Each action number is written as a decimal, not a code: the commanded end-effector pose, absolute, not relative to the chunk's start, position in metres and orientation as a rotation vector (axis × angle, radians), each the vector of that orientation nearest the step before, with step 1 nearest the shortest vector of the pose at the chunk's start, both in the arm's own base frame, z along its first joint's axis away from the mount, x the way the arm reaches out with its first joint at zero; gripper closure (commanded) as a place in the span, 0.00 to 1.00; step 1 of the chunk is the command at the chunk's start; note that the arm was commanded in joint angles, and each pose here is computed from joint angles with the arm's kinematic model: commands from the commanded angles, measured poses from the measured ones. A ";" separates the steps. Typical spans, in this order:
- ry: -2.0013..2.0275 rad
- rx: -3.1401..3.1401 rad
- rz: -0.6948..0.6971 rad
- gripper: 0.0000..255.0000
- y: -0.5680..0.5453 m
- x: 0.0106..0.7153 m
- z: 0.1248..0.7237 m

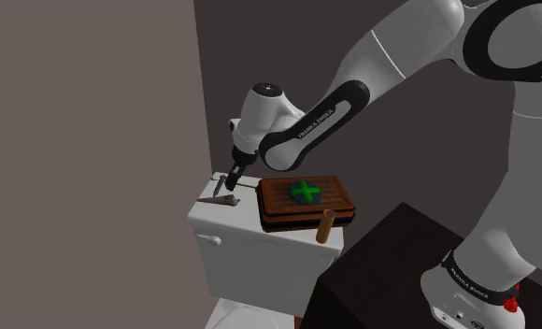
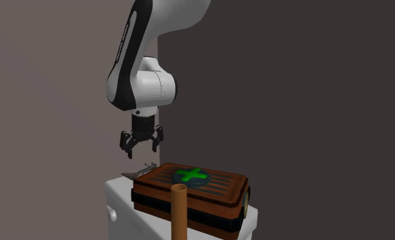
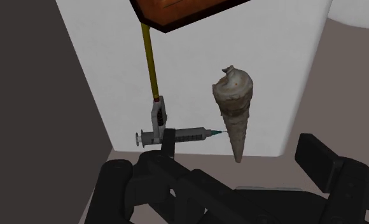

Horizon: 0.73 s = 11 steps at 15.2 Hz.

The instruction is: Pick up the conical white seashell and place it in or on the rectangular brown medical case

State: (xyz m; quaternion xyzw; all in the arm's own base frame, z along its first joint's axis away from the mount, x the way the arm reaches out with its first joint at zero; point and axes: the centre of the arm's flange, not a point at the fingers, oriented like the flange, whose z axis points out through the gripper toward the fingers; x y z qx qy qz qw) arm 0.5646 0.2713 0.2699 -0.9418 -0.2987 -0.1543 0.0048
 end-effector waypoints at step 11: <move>-0.935 -2.950 -0.483 0.00 0.271 0.565 0.270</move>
